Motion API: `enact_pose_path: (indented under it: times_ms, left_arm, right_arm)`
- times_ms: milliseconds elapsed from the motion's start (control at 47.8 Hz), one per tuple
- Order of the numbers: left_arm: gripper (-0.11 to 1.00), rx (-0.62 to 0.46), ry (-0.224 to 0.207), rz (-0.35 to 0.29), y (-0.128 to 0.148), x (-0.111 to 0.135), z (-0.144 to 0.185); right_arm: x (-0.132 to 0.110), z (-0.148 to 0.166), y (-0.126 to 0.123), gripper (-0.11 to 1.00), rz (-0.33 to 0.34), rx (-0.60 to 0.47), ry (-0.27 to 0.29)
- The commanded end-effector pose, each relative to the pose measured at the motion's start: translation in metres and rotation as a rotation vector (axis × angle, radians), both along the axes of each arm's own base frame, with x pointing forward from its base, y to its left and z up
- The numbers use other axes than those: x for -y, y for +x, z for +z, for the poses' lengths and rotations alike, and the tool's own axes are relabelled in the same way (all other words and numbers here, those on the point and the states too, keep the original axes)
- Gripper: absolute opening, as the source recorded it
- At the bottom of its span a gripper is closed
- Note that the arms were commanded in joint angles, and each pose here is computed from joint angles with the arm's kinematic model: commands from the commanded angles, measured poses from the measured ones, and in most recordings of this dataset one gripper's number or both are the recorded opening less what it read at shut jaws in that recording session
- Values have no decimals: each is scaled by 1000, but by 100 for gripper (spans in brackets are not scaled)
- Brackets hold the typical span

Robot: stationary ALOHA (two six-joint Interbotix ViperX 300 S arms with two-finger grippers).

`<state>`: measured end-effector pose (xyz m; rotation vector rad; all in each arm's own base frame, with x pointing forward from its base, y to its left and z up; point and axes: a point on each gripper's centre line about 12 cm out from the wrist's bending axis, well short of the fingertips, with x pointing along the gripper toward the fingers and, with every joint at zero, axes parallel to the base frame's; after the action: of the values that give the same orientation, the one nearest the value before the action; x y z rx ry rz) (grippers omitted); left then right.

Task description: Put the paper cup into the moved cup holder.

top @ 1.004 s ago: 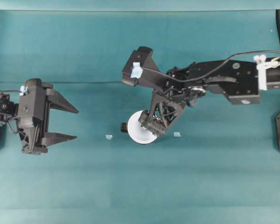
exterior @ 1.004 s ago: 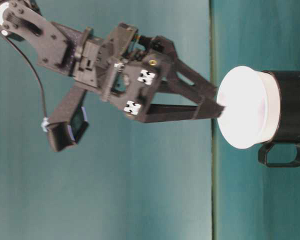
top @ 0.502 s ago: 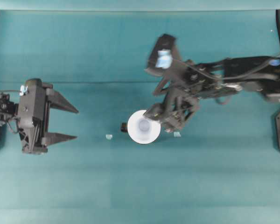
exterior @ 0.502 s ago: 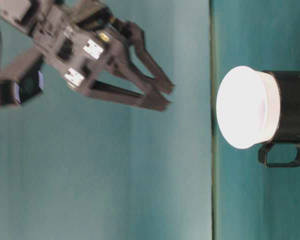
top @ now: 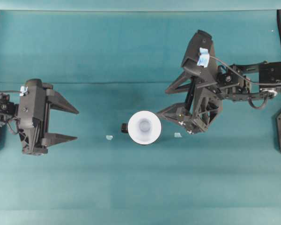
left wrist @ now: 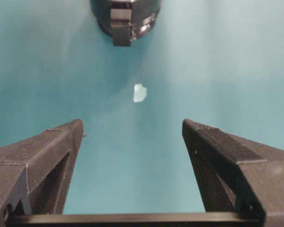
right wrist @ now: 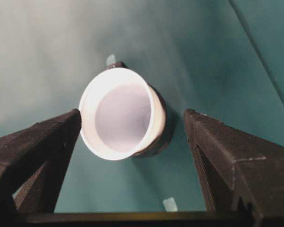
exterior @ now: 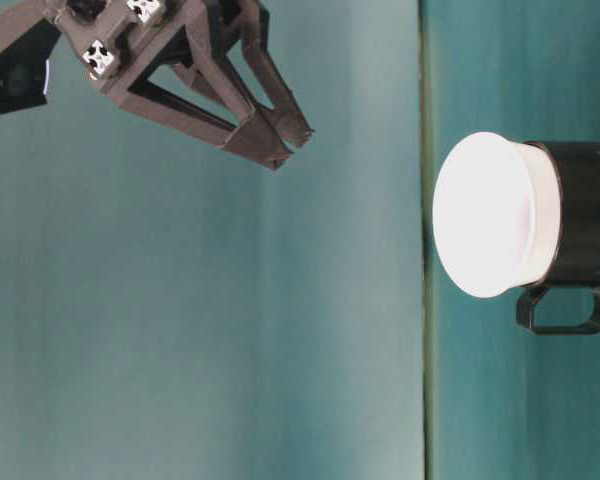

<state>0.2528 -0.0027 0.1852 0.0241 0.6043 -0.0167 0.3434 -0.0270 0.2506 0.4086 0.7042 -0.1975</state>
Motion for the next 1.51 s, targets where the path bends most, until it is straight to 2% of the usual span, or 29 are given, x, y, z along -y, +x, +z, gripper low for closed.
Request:
enact_pose_path:
  times_ms: [0, 1484]
  left_arm:
    - [85, 20, 1, -2, 3, 0, 6]
    - [85, 23, 1, -2, 4, 0, 7]
  right_arm:
    - [-1, 11, 0, 85, 3, 41, -5]
    - [-5, 12, 1, 85, 14, 56, -5]
